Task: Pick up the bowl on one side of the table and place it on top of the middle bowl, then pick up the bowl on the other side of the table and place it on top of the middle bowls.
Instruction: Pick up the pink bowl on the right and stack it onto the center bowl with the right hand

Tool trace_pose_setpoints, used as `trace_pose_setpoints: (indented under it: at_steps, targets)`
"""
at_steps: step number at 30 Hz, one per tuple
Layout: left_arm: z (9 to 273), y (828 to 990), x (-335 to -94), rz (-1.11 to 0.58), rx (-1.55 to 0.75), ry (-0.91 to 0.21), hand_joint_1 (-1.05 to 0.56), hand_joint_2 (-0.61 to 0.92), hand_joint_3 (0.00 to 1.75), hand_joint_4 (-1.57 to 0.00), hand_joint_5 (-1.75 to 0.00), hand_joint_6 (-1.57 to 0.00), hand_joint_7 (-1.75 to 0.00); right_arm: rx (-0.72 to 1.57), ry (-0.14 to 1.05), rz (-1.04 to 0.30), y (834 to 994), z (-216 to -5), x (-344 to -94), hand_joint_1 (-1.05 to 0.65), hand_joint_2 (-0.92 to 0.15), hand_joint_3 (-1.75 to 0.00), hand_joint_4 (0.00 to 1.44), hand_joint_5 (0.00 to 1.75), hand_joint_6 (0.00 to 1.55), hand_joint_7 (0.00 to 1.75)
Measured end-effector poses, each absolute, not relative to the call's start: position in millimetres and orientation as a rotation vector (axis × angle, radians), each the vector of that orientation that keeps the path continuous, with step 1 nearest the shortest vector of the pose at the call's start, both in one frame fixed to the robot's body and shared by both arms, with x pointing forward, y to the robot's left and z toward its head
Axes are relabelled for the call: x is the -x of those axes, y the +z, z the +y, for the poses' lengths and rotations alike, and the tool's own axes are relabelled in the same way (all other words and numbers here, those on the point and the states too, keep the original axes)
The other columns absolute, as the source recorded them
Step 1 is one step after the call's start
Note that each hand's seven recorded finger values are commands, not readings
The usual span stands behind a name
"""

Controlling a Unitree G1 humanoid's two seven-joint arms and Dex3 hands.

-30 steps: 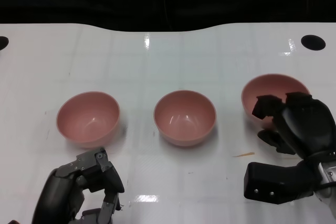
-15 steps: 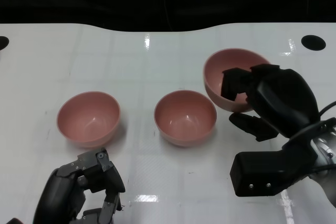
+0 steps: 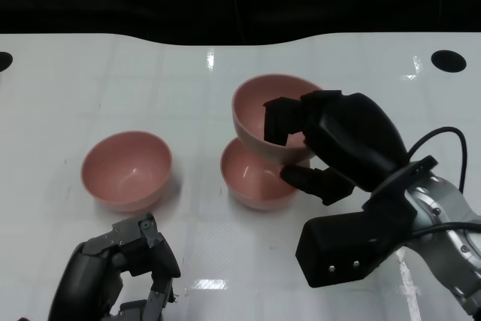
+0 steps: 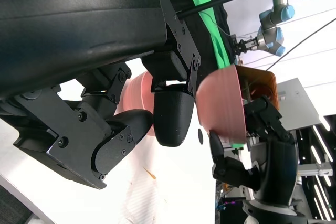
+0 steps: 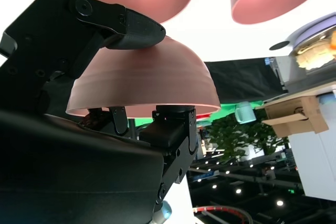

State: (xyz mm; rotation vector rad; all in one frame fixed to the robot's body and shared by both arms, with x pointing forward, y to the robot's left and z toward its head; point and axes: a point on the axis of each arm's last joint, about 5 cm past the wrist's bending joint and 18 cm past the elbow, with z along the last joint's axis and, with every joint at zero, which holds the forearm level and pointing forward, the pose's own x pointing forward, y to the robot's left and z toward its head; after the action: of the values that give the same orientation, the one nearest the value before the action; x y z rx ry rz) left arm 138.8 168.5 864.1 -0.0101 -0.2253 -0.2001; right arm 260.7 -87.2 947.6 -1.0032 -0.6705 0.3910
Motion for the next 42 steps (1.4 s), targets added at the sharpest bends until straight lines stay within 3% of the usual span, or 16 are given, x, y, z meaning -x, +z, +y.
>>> trace_pose_setpoints:
  at_steps: [18, 19, 21, 22, 23, 24, 26, 27, 28, 29, 35, 42]
  targets:
    - [165.3, 869.1, -131.0, -0.207, 0.027, -0.193, -0.07, 0.50, 1.23, -0.82, -1.71, -0.76, -1.53, 1.041, 0.509, -0.549, 918.6, -72.6, -268.5, -0.20, -0.32, -1.28, 0.97, 1.75, 0.71, 1.69]
    - [165.3, 869.0, -130.8, -0.206, 0.026, -0.190, -0.07, 0.50, 1.22, -0.82, -1.71, -0.76, -1.53, 1.054, 0.513, -0.538, 916.8, -72.4, -269.7, -0.22, -0.42, -1.14, 0.94, 1.75, 0.79, 1.28]
    - [165.1, 869.0, -130.8, -0.205, 0.018, -0.186, -0.06, 0.51, 1.21, -0.83, -1.72, -0.76, -1.54, 1.081, 0.525, -0.510, 912.5, -72.3, -272.0, -0.23, -0.53, -0.98, 0.92, 1.67, 0.94, 0.77]
    - [165.0, 869.0, -130.8, -0.204, 0.015, -0.187, -0.06, 0.51, 1.21, -0.83, -1.72, -0.76, -1.54, 1.093, 0.535, -0.496, 910.1, -72.2, -272.8, -0.23, -0.57, -0.92, 0.91, 1.64, 1.01, 0.58]
    - [164.9, 869.0, -130.7, -0.204, 0.009, -0.189, -0.07, 0.51, 1.21, -0.82, -1.72, -0.76, -1.54, 1.108, 0.549, -0.483, 908.5, -71.7, -273.4, -0.28, -0.65, -0.73, 0.85, 1.40, 1.02, 0.36]
    - [164.7, 869.0, -130.8, -0.204, 0.006, -0.190, -0.07, 0.51, 1.21, -0.82, -1.72, -0.76, -1.54, 1.120, 0.562, -0.471, 907.1, -71.2, -273.8, -0.29, -0.71, -0.61, 0.83, 1.31, 1.04, 0.25]
    - [164.6, 869.1, -130.8, -0.207, 0.006, -0.189, -0.07, 0.51, 1.21, -0.82, -1.72, -0.76, -1.54, 1.148, 0.600, -0.448, 906.1, -70.3, -275.7, -0.45, -0.87, -0.32, 0.60, 0.70, 0.75, 0.06]
    - [164.4, 869.1, -130.8, -0.209, 0.007, -0.189, -0.07, 0.51, 1.21, -0.82, -1.72, -0.76, -1.54, 1.169, 0.626, -0.437, 906.0, -69.4, -276.7, -0.49, -0.90, -0.28, 0.56, 0.58, 0.69, 0.03]
    - [164.1, 869.1, -130.8, -0.211, 0.008, -0.188, -0.06, 0.51, 1.21, -0.82, -1.73, -0.76, -1.54, 1.184, 0.648, -0.427, 905.9, -68.4, -277.2, -0.58, -0.91, -0.27, 0.38, 0.42, 0.51, 0.01]
    - [163.8, 869.2, -131.0, -0.213, 0.009, -0.188, -0.06, 0.50, 1.22, -0.82, -1.73, -0.76, -1.54, 1.196, 0.666, -0.417, 905.3, -67.7, -277.2, -0.62, -0.92, -0.27, 0.31, 0.36, 0.44, 0.01]
    - [163.7, 869.4, -130.9, -0.219, 0.008, -0.188, -0.06, 0.50, 1.24, -0.82, -1.72, -0.77, -1.53, 1.241, 0.673, -0.432, 900.3, -62.4, -273.9, -0.74, -0.92, -0.30, 0.11, 0.25, 0.25, 0.00]
    - [163.1, 868.9, -132.3, -0.253, -0.004, -0.193, -0.04, 0.51, 1.26, -0.83, -1.72, -0.76, -1.54, 1.241, 0.629, -0.457, 901.8, -59.4, -268.1, -0.78, -0.92, -0.32, 0.08, 0.27, 0.21, 0.00]
